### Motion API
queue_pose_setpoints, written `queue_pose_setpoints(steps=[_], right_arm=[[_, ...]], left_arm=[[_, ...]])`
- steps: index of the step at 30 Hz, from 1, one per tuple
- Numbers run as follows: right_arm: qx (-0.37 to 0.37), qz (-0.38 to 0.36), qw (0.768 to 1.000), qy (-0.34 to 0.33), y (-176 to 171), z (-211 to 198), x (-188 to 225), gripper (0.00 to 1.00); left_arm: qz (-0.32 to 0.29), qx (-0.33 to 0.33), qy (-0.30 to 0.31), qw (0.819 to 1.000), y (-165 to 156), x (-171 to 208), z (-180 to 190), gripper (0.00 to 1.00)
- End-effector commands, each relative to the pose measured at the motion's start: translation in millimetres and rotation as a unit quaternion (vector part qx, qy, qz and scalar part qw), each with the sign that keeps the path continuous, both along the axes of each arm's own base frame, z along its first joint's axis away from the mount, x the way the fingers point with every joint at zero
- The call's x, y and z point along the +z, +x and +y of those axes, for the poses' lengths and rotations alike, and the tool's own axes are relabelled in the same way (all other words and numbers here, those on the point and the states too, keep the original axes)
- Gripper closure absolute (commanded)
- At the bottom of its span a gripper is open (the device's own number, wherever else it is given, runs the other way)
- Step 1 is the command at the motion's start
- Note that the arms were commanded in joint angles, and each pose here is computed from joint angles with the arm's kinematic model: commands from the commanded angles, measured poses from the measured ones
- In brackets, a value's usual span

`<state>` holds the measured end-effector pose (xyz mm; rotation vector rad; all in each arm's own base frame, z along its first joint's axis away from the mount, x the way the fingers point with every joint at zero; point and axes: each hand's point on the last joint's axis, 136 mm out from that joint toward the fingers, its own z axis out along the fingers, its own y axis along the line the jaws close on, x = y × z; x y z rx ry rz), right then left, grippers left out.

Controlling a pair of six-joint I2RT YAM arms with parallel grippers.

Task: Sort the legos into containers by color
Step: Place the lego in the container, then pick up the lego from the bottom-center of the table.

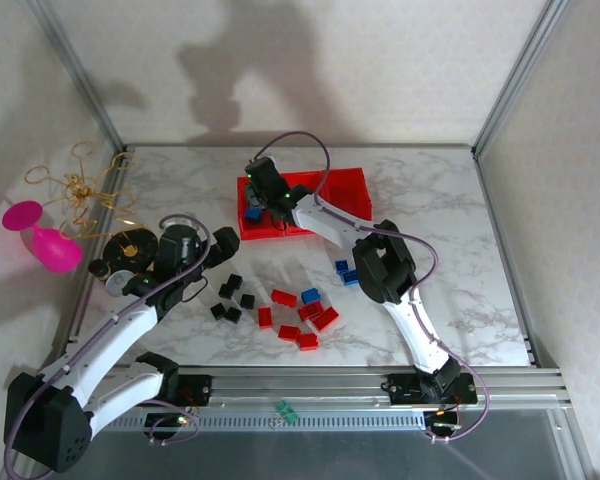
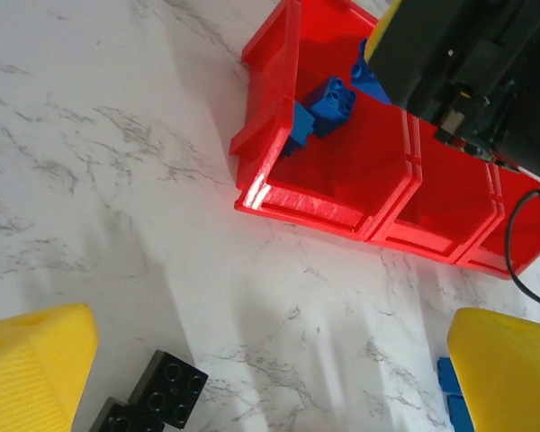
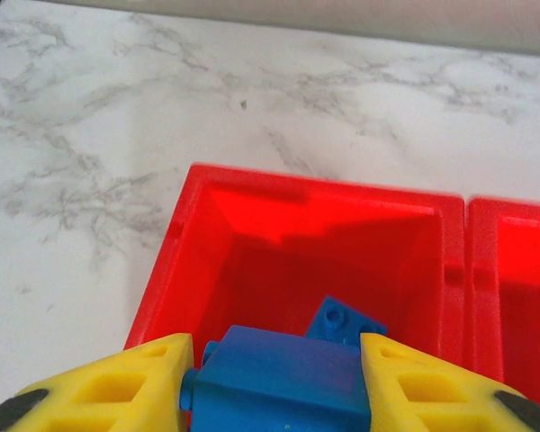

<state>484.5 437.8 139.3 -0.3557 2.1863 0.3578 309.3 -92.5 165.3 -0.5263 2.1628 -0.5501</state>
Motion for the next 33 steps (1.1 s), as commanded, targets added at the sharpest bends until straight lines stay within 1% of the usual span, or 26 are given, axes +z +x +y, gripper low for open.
queue_pose_setpoints(steps=[1,4,8,12,16,20,26,33], right_arm=[[0.006,-0.026,1.000,0.004,20,5,13,0.51],[0.017,-0.034,0.999,0.010,21,8,23,0.45],[0.030,-0.032,0.999,0.027,11,6,45,0.40],[0.043,-0.032,0.998,0.046,-11,-5,72,0.38],[0.035,0.009,0.998,0.052,-44,-33,72,0.33],[0.025,0.067,0.996,0.057,-90,-68,54,0.30],[0.020,0.157,0.987,-0.010,-159,-115,-5,0.25],[0.021,0.230,0.971,-0.059,-225,-147,-52,0.22]], left_arm=[[-0.030,-0.002,-0.004,1.000,10,21,1,0.00],[-0.030,-0.002,-0.003,1.000,10,22,2,0.00],[-0.034,-0.007,-0.004,0.999,9,25,1,0.00],[-0.035,-0.020,-0.011,0.999,7,29,-4,0.00],[-0.036,-0.038,-0.020,0.998,0,32,-11,0.00],[-0.032,-0.046,-0.032,0.998,-10,26,-17,0.00],[-0.020,-0.066,-0.046,0.997,-29,16,-35,0.00],[-0.004,-0.074,-0.060,0.995,-47,4,-44,0.00]])
